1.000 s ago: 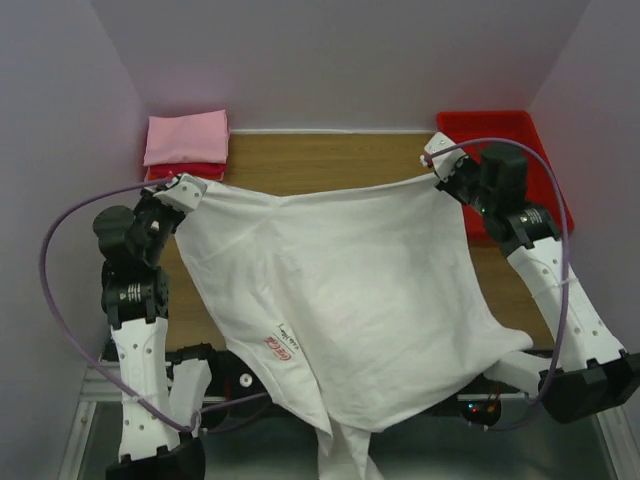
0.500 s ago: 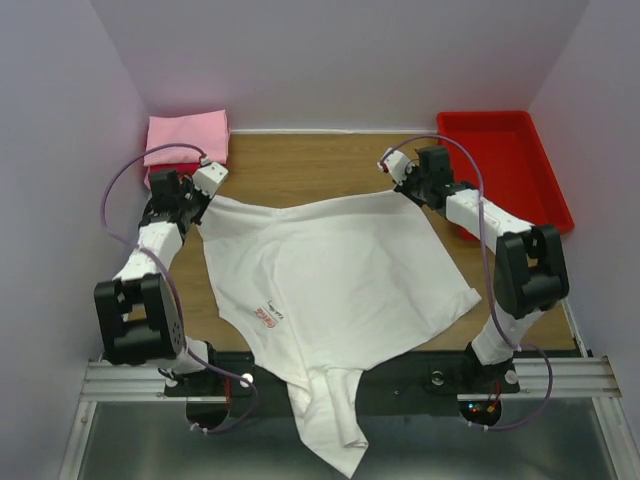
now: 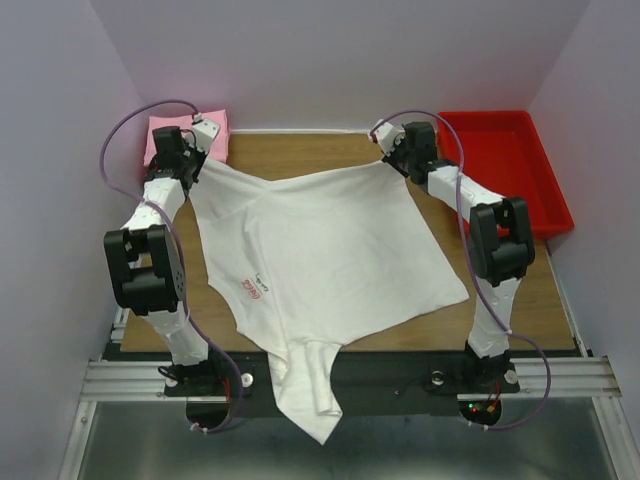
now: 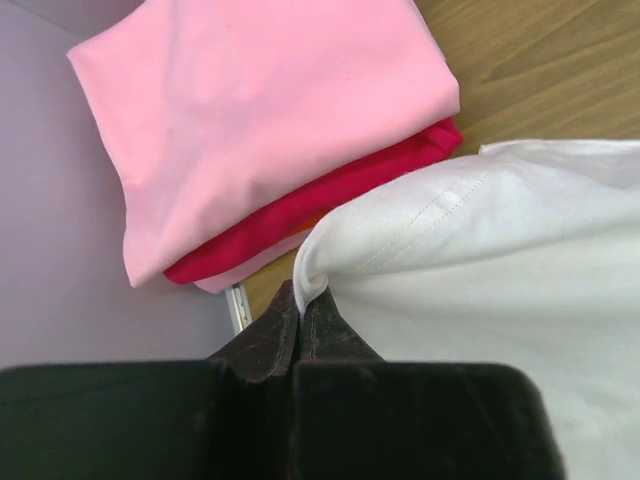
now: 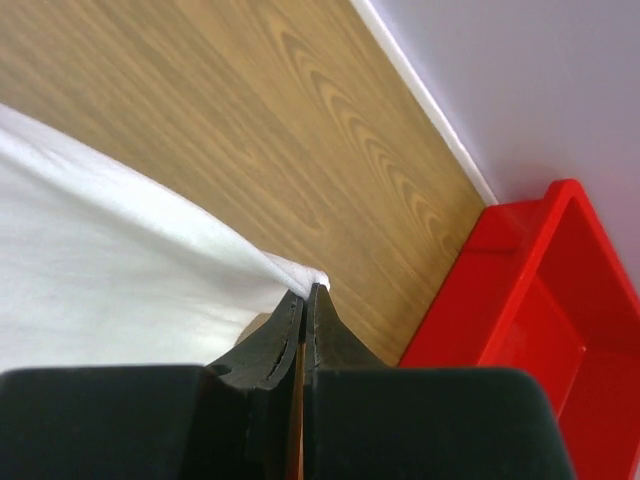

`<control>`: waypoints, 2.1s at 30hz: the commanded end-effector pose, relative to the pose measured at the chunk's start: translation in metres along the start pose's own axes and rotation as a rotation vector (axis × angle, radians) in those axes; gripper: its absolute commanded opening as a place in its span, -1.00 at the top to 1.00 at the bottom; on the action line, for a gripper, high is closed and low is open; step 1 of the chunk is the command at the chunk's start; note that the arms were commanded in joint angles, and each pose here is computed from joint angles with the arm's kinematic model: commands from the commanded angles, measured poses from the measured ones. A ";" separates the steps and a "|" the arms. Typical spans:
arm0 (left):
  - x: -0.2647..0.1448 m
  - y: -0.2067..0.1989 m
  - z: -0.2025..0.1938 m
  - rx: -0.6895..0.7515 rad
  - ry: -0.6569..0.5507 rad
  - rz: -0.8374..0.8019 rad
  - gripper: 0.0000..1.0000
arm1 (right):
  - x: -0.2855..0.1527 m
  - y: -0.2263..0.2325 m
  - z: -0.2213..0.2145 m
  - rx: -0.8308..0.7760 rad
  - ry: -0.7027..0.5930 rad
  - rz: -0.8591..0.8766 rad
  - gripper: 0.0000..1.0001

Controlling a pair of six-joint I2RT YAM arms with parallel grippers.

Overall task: Fold and stack the t-shirts
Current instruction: Flatten the tshirt out, then fold the tshirt

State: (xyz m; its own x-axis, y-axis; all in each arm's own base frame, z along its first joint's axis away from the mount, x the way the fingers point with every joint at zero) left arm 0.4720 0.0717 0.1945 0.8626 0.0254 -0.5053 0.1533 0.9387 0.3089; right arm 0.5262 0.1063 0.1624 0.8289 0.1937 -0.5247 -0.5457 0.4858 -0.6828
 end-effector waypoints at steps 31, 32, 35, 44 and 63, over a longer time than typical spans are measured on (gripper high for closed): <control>-0.209 -0.137 -0.074 0.079 0.185 -0.483 1.00 | -0.062 -0.015 -0.038 -0.079 -0.048 -0.022 0.99; -0.209 -0.139 -0.079 0.092 0.198 -0.496 1.00 | -0.065 -0.014 -0.041 -0.094 -0.045 -0.019 0.99; -0.209 -0.146 -0.097 0.120 0.254 -0.540 1.00 | -0.071 -0.002 -0.049 -0.108 -0.038 0.009 0.99; -0.217 -0.163 -0.128 0.166 0.331 -0.671 1.00 | -0.074 0.003 -0.075 -0.148 0.005 0.028 0.99; -0.216 -0.166 -0.141 0.252 0.420 -0.763 0.95 | -0.079 0.039 -0.098 -0.236 0.042 0.122 0.95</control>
State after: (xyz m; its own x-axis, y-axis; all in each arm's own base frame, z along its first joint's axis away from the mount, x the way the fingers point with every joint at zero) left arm 0.2004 -0.0376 0.1402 0.3119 -0.3796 -0.8710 0.7162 0.6963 -0.0470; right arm 0.4165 0.0304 0.1043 0.6960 0.2145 -0.6852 -0.7169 0.2608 -0.6465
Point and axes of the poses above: each gripper's point midway between its finger pads, its own x axis out along the fingers, its own y axis along the line the jaws close on, z = x × y, the point moved 5 cm from there along -x, back along the fingers, and after that the axes turned 11 degrees about -x, right-handed, at the moved point
